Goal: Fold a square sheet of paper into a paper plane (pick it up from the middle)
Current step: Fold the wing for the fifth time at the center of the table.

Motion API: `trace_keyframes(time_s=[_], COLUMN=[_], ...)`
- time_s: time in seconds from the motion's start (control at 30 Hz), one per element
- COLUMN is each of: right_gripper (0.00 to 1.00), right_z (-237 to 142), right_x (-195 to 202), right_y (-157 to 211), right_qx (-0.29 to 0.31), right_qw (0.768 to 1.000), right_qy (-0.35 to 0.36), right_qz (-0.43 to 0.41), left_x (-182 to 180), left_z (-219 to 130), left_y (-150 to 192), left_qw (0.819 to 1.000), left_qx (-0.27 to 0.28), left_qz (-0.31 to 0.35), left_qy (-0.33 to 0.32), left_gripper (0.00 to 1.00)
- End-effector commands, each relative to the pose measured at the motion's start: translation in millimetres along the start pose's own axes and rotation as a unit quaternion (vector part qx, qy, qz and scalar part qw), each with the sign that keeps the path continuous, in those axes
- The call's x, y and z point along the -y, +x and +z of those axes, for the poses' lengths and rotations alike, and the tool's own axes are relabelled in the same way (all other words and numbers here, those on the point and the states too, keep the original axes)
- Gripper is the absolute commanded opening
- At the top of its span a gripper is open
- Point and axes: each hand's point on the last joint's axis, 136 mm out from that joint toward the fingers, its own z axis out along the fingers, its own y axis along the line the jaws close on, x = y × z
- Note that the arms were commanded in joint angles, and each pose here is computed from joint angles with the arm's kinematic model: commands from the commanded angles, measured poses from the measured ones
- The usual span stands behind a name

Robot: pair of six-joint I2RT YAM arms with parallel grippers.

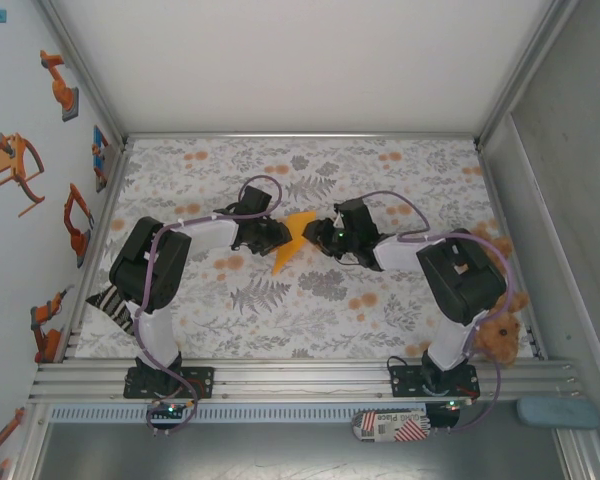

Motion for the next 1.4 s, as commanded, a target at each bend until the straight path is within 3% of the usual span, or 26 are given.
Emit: trace_keyframes(time_s=[0.0,0.3,0.47,0.67,0.87,1.23,1.37], right_gripper=[0.30,0.02,0.00,0.00,0.00,0.00,0.00], right_z=[7.1,11.3,-3.7,-24.0,-34.5,-44.0,-45.5], right_x=[8.0,1.4,0.3,6.5,17.6,23.1,26.0], right_y=[3.0,-1.1,-9.6,-21.5,-29.7,-34.5,-34.8], right_qx=[-0.013,-0.017,0.017,0.070,0.093,0.093,0.092], right_qw=[1.000,1.000,0.999,0.995,0.990,0.983,0.982], right_qy=[0.027,0.025,0.045,0.064,0.060,0.057,0.061], right_qz=[-0.010,-0.004,-0.004,0.024,0.088,0.146,0.156], left_x=[-15.0,-4.4,12.9,33.3,56.2,75.7,72.3], left_z=[6.2,-15.2,-48.0,-68.1,-61.0,-23.3,-11.8], left_y=[9.6,-3.6,-15.8,-8.6,10.2,47.0,50.6], left_qw=[0.999,1.000,0.996,0.977,0.950,0.854,0.836], left_qx=[-0.022,0.004,0.054,0.109,0.127,0.146,0.147], left_qz=[0.000,0.016,0.072,0.183,0.285,0.499,0.529], left_qy=[-0.027,-0.022,-0.008,0.003,0.030,0.013,0.002], left_gripper=[0.40,0.40,0.47,0.56,0.62,0.64,0.62])
